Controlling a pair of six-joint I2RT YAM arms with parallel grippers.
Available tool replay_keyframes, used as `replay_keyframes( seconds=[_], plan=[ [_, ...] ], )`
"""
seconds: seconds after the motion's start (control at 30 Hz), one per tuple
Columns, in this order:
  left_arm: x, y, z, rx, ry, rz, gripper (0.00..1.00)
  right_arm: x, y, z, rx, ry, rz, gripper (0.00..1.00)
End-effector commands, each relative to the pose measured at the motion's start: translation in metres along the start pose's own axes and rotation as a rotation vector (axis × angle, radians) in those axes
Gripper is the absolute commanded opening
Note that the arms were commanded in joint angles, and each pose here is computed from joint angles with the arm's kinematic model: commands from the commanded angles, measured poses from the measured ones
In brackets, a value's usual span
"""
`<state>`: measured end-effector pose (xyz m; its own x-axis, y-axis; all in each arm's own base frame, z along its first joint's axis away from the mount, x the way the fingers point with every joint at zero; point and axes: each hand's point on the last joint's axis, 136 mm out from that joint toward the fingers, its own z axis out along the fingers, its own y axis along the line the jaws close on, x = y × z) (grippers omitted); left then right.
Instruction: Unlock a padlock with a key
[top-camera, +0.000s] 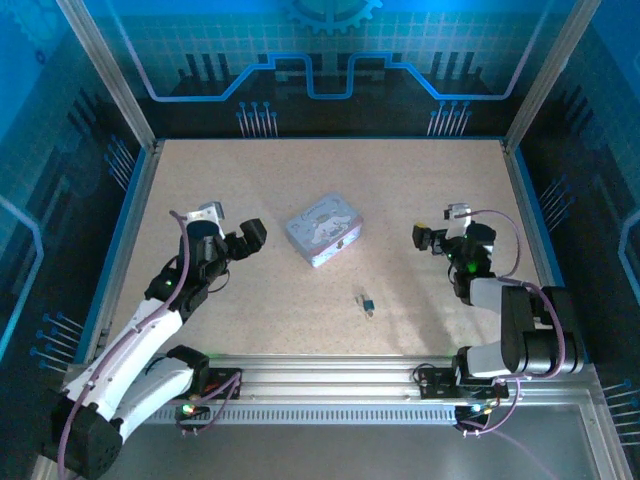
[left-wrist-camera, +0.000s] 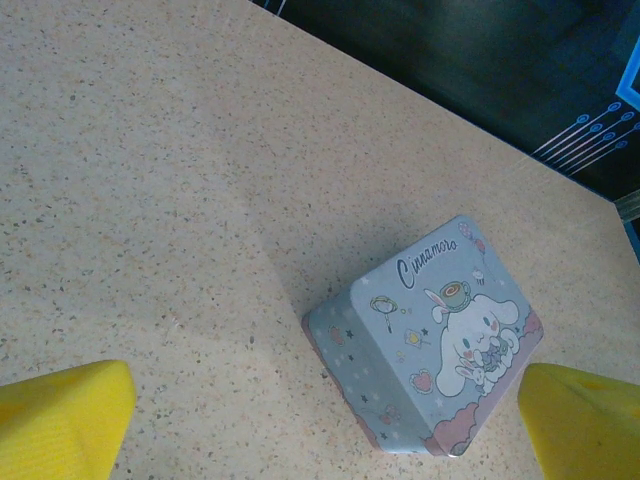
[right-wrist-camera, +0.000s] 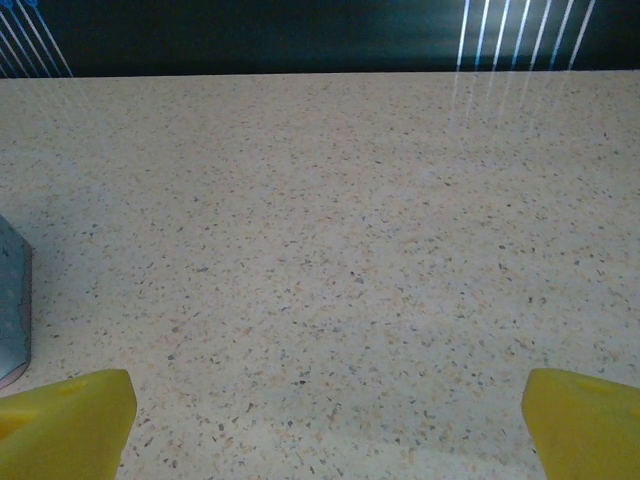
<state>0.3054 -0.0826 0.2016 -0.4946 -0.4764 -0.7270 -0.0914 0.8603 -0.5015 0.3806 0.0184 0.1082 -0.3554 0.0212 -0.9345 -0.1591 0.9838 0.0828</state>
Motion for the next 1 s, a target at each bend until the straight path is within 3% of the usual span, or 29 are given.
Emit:
replay_keyframes(
  seconds=[0.0, 0.7, 0.8, 0.97],
  plan=[
    [-0.020, -0.009, -0.004, 0.015, -0.045, 0.012, 0.99, -0.003, 0.004, 0.003, 0.003, -0.024, -0.044, 1.00],
    [-0.027, -0.005, -0.003, -0.021, -0.060, 0.068, 0.99, 0.007, 0.012, 0.023, 0.029, 0.048, -0.108, 1.00],
    [-0.033, 0.008, -0.003, -0.097, -0.085, 0.133, 0.99, 0.008, 0.012, 0.022, 0.030, 0.050, -0.110, 1.00],
    [-0.050, 0.052, -0.010, -0.342, -0.149, 0.211, 0.99, 0.008, 0.012, 0.022, 0.032, 0.051, -0.110, 1.00]
  ],
)
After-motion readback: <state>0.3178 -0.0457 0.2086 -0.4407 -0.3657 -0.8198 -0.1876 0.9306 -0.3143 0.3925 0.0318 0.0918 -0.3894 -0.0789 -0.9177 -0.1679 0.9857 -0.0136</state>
